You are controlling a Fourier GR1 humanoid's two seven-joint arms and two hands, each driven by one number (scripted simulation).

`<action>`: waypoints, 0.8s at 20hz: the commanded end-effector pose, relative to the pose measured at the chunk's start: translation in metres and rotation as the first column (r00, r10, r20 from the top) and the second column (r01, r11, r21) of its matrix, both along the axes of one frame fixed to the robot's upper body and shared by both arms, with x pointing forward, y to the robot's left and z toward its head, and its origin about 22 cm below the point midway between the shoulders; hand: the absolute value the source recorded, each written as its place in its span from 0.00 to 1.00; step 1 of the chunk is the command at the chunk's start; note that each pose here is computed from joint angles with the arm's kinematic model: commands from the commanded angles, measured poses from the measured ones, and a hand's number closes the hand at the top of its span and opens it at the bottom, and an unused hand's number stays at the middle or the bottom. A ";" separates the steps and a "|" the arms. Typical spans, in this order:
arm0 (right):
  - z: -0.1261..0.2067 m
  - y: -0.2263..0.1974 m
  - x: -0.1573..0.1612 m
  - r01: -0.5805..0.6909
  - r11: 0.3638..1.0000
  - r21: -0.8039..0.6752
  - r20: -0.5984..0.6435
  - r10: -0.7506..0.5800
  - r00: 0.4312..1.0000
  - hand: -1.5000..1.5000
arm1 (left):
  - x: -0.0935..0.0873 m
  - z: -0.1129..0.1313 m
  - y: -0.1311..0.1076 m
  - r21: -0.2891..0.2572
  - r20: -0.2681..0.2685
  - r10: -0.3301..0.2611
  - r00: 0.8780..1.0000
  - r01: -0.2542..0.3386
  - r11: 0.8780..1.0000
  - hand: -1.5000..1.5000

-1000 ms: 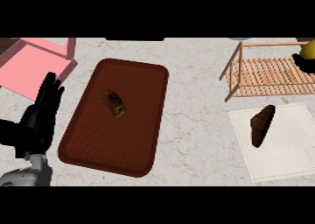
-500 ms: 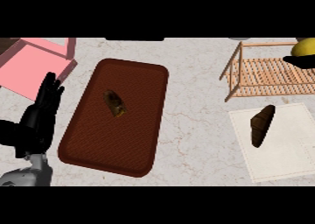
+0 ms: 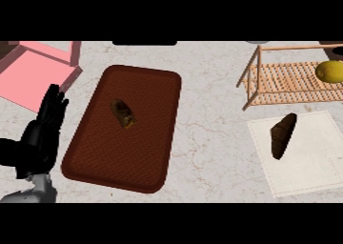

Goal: Pick the lemon from the placemat and place it in the tiered shelf

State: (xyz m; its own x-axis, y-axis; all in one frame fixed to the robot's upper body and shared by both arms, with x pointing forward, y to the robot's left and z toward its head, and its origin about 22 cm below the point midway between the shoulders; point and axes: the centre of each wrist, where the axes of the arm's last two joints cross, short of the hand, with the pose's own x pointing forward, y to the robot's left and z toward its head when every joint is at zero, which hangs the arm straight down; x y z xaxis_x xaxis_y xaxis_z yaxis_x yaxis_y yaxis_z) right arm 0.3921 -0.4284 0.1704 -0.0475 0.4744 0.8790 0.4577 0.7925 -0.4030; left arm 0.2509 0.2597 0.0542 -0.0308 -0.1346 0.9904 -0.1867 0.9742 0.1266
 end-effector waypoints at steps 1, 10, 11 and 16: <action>0.025 -0.027 -0.016 0.087 0.994 0.060 0.040 -0.090 0.995 0.00 | 0.006 0.009 -0.005 -0.025 -0.018 -0.014 1.000 0.014 1.000 0.50; 0.051 -0.124 -0.100 0.227 0.964 0.135 -0.018 -0.227 0.974 0.00 | 0.011 -0.002 0.006 -0.010 0.001 0.007 1.000 -0.007 1.000 0.50; 0.057 -0.144 -0.122 0.234 0.963 0.132 -0.019 -0.233 0.972 0.00 | 0.005 0.008 0.010 -0.007 -0.001 0.008 1.000 -0.008 1.000 0.50; 0.033 -0.175 -0.168 0.189 0.969 0.159 -0.027 -0.187 0.982 0.00 | 0.005 0.009 0.006 -0.006 0.011 0.001 1.000 -0.001 1.000 0.50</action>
State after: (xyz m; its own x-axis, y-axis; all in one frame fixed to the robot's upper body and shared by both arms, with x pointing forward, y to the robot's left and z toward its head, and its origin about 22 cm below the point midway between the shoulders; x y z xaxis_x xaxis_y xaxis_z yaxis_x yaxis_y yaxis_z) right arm 0.2654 -0.5755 0.2072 0.0545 0.3403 0.9387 0.6158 0.7286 -0.2998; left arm 0.2541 0.2652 0.0569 -0.0316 -0.1309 0.9909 -0.1861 0.9748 0.1228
